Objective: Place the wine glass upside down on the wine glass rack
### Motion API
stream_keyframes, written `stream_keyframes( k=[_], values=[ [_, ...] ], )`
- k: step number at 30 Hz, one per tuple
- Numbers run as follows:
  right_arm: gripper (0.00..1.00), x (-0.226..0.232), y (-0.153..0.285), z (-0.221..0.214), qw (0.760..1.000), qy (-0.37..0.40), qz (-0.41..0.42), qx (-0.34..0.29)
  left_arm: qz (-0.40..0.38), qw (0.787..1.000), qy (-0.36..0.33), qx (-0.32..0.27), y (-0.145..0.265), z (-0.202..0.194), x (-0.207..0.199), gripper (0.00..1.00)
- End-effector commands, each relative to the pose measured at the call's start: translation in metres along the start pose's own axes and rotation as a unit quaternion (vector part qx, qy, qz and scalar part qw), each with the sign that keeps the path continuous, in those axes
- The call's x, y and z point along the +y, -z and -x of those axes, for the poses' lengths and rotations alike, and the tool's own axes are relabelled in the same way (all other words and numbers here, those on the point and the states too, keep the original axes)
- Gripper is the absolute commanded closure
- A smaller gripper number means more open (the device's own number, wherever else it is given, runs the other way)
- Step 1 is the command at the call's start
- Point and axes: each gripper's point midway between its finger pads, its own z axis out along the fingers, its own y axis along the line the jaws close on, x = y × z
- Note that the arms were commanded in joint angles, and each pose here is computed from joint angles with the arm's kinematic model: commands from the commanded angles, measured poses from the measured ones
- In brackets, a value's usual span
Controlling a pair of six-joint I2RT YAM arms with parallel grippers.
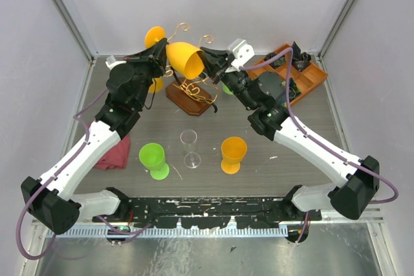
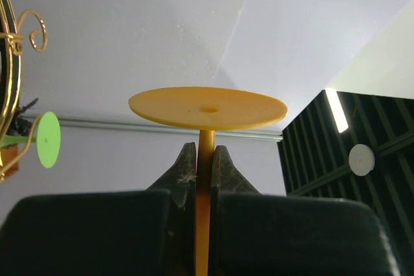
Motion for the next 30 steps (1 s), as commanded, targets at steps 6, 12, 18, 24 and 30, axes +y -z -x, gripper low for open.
stream_keyframes(
  k=[6, 12, 18, 24, 30],
  values=[
    [0.60, -0.013, -0.001, 0.024, 0.999, 0.036, -0.028, 0.000, -0.068, 0.984, -0.165, -0.024, -0.012, 0.032, -0.047, 1.00],
    [0.47, -0.040, 0.016, 0.017, 0.992, 0.073, -0.092, 0.048, -0.120, 0.912, -0.388, -0.056, 0.000, 0.057, -0.085, 0.99],
    [0.41, -0.068, 0.029, 0.010, 0.977, 0.104, -0.162, 0.094, -0.096, 0.824, -0.554, -0.064, 0.029, 0.076, -0.062, 0.98],
    [0.39, -0.074, 0.039, 0.010, 0.972, 0.112, -0.179, 0.100, -0.023, 0.745, -0.662, -0.080, 0.057, 0.116, -0.005, 1.00],
    [0.38, -0.072, 0.040, 0.008, 0.973, 0.114, -0.173, 0.103, -0.020, 0.709, -0.703, -0.052, 0.068, 0.123, 0.034, 1.00]
  ],
)
